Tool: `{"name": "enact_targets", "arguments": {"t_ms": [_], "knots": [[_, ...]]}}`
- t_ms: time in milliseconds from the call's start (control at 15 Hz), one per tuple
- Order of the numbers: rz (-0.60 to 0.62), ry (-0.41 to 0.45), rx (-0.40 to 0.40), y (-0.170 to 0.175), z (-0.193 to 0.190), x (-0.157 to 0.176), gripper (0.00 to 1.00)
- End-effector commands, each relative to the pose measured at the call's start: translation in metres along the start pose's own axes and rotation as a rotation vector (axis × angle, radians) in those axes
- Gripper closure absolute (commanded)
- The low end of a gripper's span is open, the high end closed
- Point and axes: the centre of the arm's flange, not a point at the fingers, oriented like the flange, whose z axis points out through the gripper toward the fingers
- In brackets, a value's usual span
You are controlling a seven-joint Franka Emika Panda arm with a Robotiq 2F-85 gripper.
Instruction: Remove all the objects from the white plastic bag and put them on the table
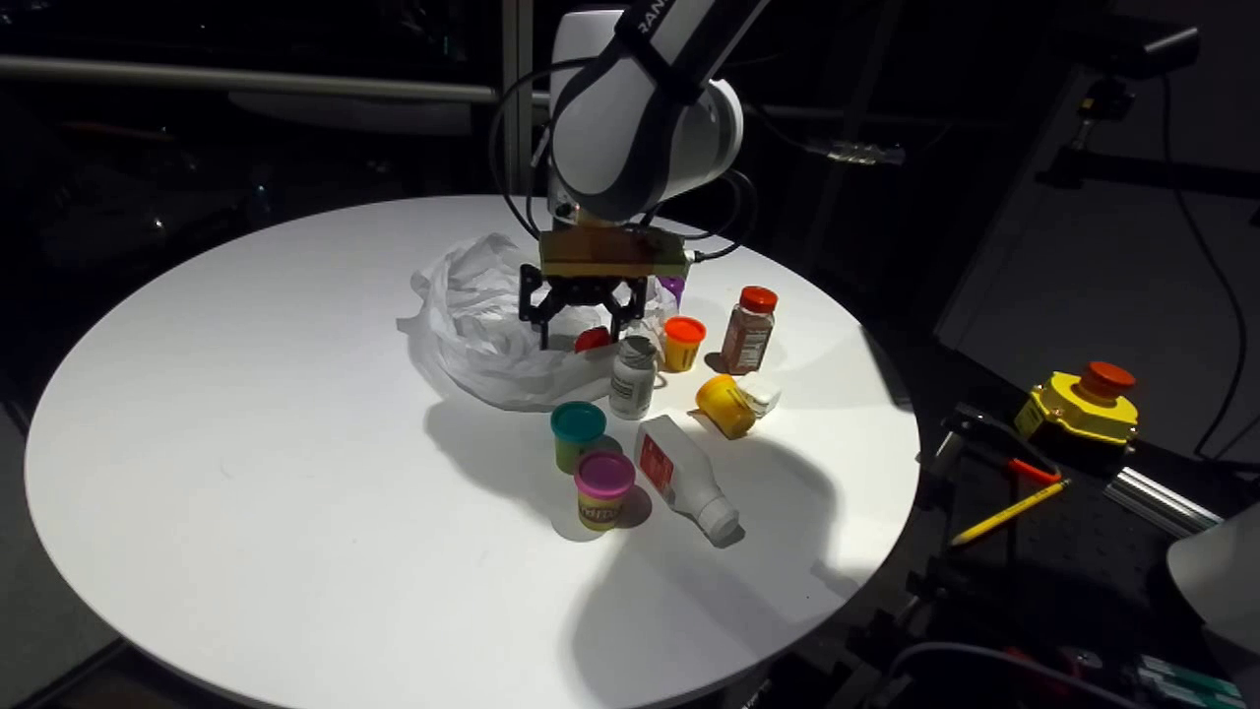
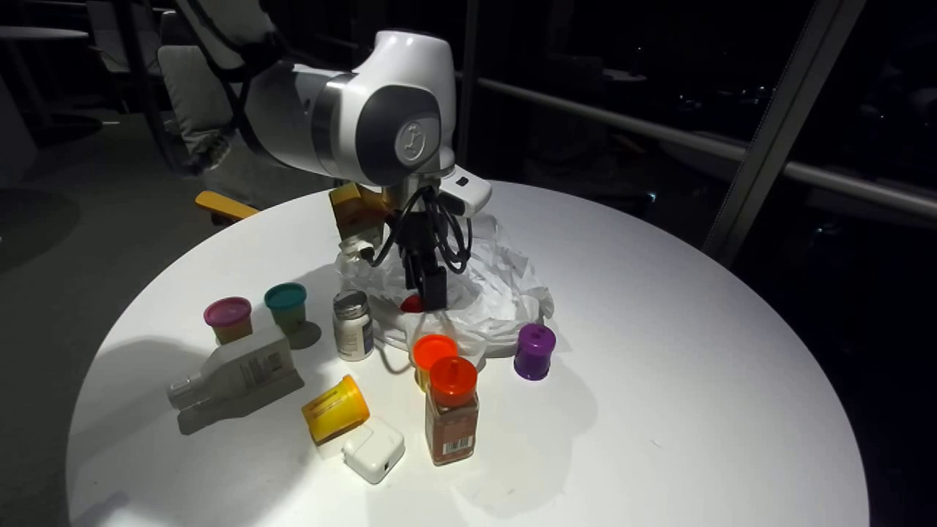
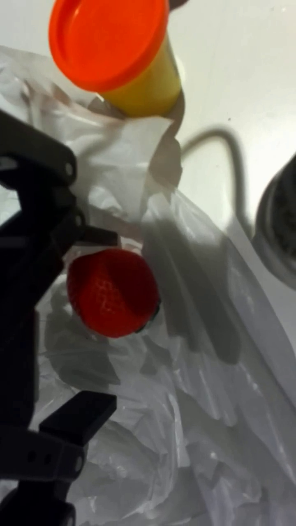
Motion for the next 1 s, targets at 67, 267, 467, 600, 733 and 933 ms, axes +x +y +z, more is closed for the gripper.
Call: {"name": "enact_targets", "arguments": {"t_ms": [67,267,467,600,733,933], "knots": [[0.047,-0.015,0.021,0.002,-0.02,-0.013,0.49],[0.066,-0.018,0.027,0.004,-0.027,-0.022,0.72],[0.096,-0.02,0.046,0.006,-0.041,-0.025,0.77],[0.123,0.007,0.061,0.004,-0.06,-0.022,0.77],[0.144,0.044,0.077,0.002,-0.084,-0.019,0.77],[0.16,0.07,0.102,-0.002,-0.116,-0.023,0.77]]}}
